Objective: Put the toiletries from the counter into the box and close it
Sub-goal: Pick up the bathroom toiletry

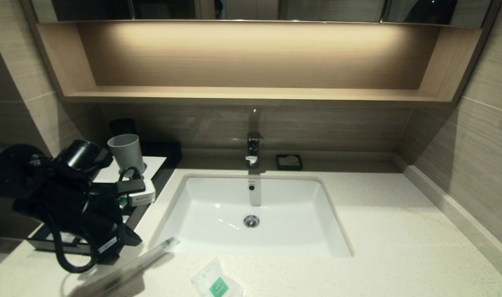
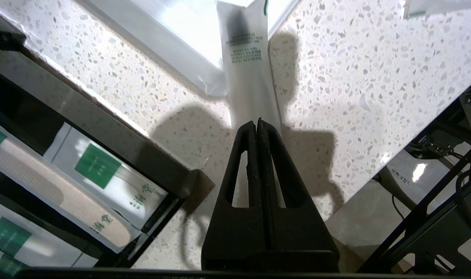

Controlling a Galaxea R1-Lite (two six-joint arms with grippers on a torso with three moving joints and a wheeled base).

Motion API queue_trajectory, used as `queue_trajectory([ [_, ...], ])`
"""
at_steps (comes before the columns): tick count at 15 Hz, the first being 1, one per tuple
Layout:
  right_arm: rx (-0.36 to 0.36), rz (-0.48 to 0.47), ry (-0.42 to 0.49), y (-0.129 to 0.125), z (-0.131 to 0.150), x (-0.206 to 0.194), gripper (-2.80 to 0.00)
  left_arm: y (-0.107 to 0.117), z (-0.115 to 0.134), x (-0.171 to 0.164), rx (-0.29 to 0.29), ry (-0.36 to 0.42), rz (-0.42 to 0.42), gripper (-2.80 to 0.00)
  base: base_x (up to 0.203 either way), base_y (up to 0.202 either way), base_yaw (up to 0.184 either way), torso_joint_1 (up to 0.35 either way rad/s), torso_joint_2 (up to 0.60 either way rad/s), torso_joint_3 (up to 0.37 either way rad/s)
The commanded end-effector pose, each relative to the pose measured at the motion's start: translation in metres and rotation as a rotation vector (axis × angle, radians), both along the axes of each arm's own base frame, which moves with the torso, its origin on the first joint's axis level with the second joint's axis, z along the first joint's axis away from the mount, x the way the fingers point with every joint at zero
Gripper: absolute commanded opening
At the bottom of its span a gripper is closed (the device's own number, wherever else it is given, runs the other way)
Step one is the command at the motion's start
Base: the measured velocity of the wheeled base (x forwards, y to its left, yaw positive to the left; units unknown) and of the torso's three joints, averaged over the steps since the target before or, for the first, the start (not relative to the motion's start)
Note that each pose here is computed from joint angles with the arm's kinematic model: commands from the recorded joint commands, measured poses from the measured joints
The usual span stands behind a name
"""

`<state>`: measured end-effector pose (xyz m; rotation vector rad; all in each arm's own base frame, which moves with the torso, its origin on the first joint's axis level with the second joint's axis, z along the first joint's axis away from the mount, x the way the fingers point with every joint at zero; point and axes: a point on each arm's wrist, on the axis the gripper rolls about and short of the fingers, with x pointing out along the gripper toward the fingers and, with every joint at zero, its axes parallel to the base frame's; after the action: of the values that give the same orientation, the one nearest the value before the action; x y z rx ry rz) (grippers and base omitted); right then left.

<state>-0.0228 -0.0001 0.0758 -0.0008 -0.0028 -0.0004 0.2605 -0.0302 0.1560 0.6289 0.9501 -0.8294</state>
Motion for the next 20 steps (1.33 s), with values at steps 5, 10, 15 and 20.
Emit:
queue_trajectory([
  [5, -0.001, 0.0, 0.0, 0.0, 0.0, 0.0, -2.8, -0.024, -0.01, 0.015, -0.002, 0.041, -0.041, 0.0, 0.0, 0.0, 0.0, 0.0, 0.0, 0.0],
  [10, -0.001, 0.0, 0.001, 0.0, 0.0, 0.0, -2.8, -0.025, -0.02, 0.023, 0.024, 0.065, -0.033, 0.0, 0.0, 0.0, 0.0, 0.0, 0.0, 0.0],
  [15, -0.001, 0.0, 0.0, 0.0, 0.0, 0.0, -2.8, -0.027, -0.026, 0.026, 0.054, 0.064, -0.034, 0.0, 0.0, 0.0, 0.0, 0.0, 0.0, 0.0],
  [20, -0.001, 0.0, 0.0, 0.0, 0.0, 0.0, -2.8, -0.028, -0.035, 0.027, 0.066, 0.079, -0.041, 0.0, 0.0, 0.0, 0.0, 0.0, 0.0, 0.0],
])
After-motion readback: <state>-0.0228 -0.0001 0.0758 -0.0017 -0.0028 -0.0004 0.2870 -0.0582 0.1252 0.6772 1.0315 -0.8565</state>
